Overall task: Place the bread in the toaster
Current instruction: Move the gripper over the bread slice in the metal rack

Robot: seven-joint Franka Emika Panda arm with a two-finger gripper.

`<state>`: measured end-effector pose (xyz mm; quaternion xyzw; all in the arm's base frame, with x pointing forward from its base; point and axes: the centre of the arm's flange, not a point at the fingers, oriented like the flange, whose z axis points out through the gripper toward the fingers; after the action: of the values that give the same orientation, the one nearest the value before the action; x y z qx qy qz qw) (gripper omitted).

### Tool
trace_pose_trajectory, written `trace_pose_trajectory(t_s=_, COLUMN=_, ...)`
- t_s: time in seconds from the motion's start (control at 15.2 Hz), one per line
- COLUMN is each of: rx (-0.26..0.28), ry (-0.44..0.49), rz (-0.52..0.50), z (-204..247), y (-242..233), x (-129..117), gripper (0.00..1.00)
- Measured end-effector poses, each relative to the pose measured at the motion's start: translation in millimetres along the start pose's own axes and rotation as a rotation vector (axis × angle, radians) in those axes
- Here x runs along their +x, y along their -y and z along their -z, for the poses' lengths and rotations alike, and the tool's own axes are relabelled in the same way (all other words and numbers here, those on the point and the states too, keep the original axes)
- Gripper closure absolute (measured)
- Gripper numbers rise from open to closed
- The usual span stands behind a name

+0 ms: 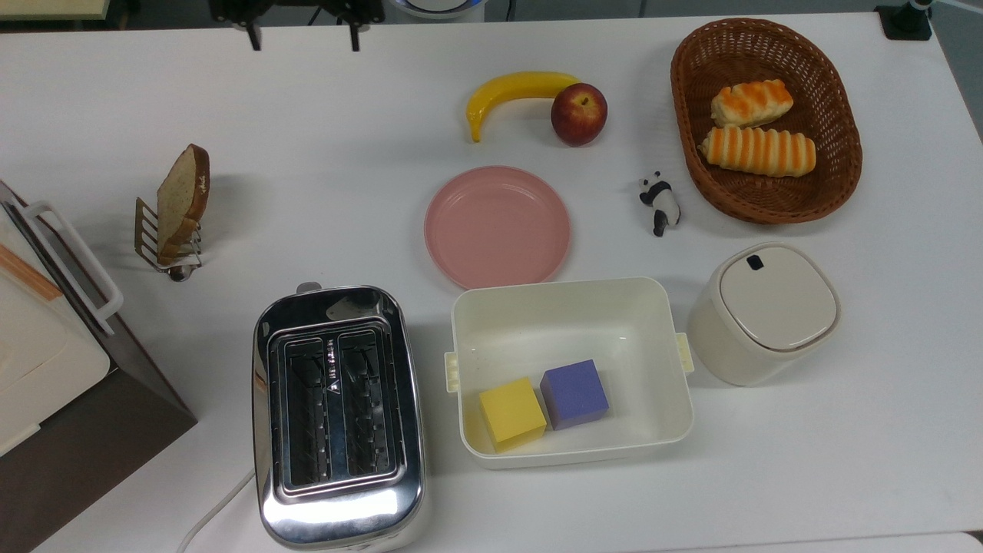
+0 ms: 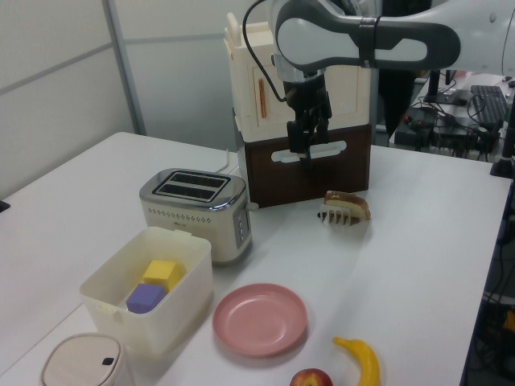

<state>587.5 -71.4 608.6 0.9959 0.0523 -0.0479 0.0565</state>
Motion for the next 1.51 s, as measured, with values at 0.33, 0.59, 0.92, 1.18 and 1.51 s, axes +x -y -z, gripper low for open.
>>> trace_pose_trajectory(t_s=0.33, rx=-0.036, ry=0.076, rz=0.077, z=-29.9, y=-37.0, x=-8.6, gripper=0.0)
trace_pose_trajectory(t_s=0.59, rx=-0.065, ry=0.081, rz=0.069, z=-77.9, y=-68.9, x=-2.7, gripper=0.0)
trace_pose_trajectory(t_s=0.92, rx=-0.113, ry=0.103, rz=0.062, z=-130.4, y=-108.6, x=-0.9, gripper=0.0)
trace_pose_trajectory(t_s=1.18, rx=-0.124, ry=0.093, rz=0.046, z=-161.1, y=-134.8, x=5.7, gripper=0.0)
trace_pose_trajectory(t_s=1.51, rx=-0.123, ry=0.103, rz=0.061, z=-196.4, y=-138.1, x=19.8, gripper=0.0)
